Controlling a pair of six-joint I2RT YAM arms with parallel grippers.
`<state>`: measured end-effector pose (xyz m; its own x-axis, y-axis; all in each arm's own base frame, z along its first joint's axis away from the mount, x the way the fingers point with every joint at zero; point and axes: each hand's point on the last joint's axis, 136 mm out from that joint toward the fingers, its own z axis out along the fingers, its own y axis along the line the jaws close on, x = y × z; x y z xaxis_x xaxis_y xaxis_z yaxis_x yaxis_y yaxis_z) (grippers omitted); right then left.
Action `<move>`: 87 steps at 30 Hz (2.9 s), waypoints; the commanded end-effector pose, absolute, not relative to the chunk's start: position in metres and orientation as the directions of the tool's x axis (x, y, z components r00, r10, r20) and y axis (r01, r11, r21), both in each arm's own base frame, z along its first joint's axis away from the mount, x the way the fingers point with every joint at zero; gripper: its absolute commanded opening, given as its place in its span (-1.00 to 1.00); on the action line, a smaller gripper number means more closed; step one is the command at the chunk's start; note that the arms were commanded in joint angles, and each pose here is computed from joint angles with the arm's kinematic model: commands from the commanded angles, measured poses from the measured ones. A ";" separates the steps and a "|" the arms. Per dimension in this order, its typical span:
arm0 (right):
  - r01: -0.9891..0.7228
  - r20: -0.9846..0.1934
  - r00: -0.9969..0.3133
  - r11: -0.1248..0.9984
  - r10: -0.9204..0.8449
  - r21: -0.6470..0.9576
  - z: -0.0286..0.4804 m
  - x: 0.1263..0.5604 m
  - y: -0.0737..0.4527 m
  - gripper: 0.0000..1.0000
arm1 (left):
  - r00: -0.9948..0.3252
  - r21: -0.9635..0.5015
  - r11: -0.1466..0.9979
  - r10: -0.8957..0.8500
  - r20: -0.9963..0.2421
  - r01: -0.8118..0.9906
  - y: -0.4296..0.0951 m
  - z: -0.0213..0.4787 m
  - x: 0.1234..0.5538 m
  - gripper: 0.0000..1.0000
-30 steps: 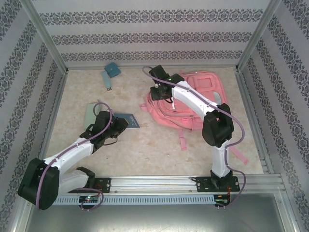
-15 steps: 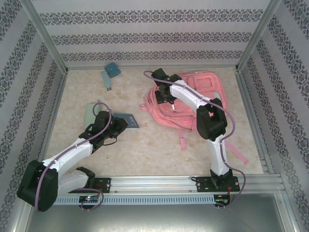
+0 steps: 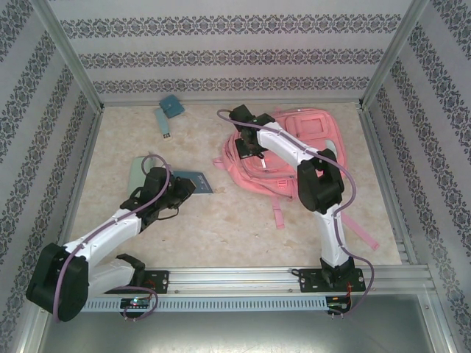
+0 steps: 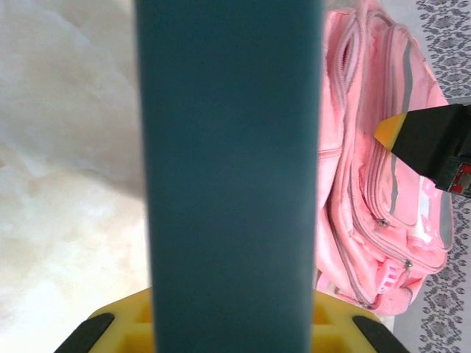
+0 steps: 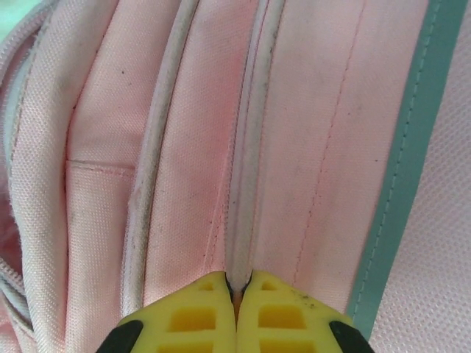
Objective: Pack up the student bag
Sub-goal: Open the student bag at the middle-right of the table, then place the book in the student bag.
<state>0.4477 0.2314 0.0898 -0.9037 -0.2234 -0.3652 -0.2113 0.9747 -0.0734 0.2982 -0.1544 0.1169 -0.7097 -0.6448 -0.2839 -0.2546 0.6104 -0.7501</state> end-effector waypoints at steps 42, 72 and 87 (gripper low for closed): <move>-0.220 -0.705 -0.701 0.906 0.111 0.361 0.340 0.434 0.164 -1.00 | -0.948 -0.890 0.447 -0.239 -0.210 0.084 -0.471 0.120 0.419 -1.00; -0.193 -0.677 -0.727 0.912 0.115 0.361 0.315 0.437 0.161 -1.00 | -0.903 -0.621 0.756 -0.098 -0.417 0.205 -0.405 0.162 0.392 0.62; -0.254 -0.633 -0.774 0.909 0.014 0.331 0.255 0.429 0.202 -1.00 | -0.847 -0.490 0.871 -0.292 -0.443 -0.044 -0.228 0.171 0.389 0.70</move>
